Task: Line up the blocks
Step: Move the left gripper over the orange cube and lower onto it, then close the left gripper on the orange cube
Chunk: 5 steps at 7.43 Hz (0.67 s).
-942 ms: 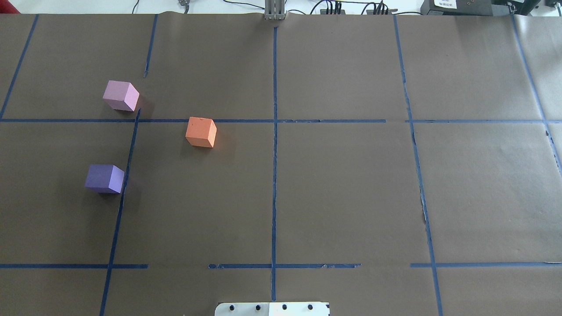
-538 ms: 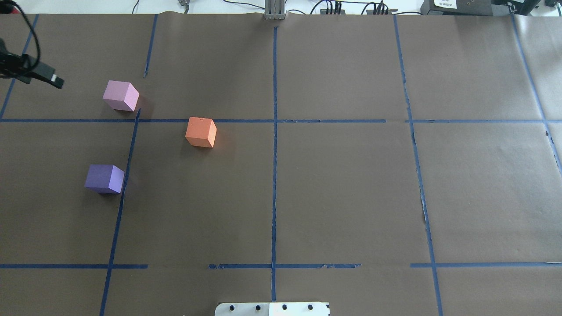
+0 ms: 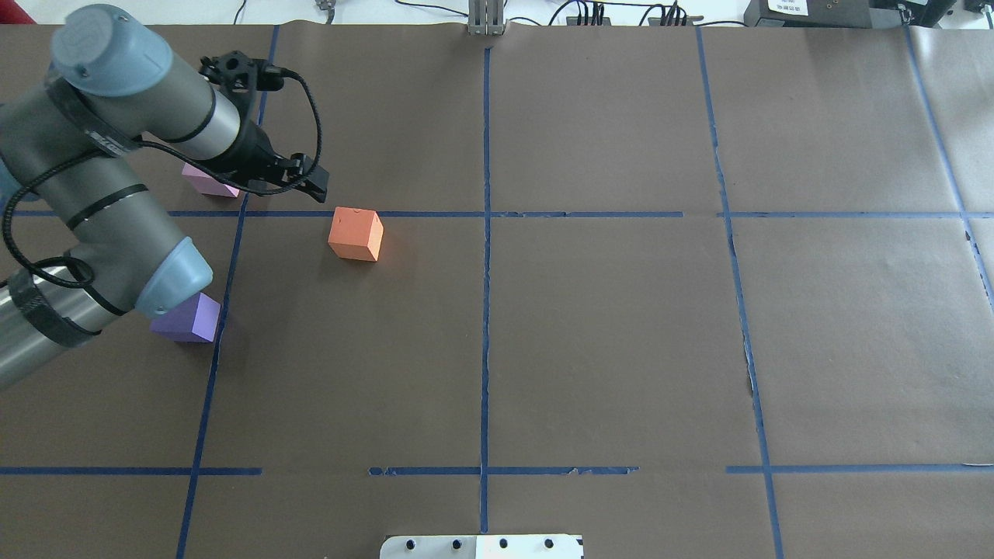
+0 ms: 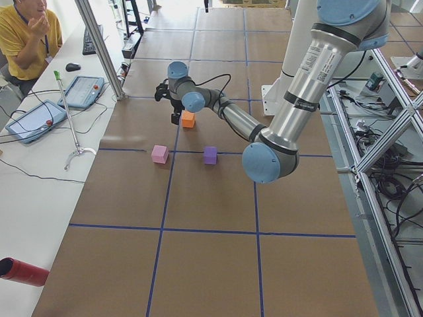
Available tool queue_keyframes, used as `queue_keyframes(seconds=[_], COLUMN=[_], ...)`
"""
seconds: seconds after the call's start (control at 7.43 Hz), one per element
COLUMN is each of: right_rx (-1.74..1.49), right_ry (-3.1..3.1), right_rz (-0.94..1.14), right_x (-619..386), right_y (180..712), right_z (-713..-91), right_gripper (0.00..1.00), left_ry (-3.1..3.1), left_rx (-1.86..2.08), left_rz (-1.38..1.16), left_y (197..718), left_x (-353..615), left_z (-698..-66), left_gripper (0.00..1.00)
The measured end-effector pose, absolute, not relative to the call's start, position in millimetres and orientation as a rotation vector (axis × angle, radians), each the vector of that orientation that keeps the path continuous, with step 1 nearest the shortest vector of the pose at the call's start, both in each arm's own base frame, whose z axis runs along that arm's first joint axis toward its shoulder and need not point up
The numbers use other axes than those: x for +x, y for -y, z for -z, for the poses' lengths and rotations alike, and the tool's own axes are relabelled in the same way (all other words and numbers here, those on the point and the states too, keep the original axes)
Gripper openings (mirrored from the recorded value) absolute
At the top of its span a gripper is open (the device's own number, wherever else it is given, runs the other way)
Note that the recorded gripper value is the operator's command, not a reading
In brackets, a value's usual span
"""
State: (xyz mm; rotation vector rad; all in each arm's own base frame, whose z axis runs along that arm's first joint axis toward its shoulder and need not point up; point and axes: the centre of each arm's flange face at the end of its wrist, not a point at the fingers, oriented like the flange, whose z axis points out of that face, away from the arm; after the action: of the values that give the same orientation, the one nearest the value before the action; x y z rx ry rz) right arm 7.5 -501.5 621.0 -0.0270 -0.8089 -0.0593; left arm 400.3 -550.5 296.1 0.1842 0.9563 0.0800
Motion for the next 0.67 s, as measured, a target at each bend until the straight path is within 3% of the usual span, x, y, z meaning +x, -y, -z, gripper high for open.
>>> queue_keyframes(seconds=[0.67], right_rx=[-0.027], right_ry=[0.809], right_rz=[0.059], right_x=[7], right_y=[501], right_z=[-621], right_gripper=[1.00], left_ry=[-0.873], left_rx=[0.148], left_rz=[0.041], left_y=[543], left_x=[481], left_z=[-302], left_gripper=[1.00])
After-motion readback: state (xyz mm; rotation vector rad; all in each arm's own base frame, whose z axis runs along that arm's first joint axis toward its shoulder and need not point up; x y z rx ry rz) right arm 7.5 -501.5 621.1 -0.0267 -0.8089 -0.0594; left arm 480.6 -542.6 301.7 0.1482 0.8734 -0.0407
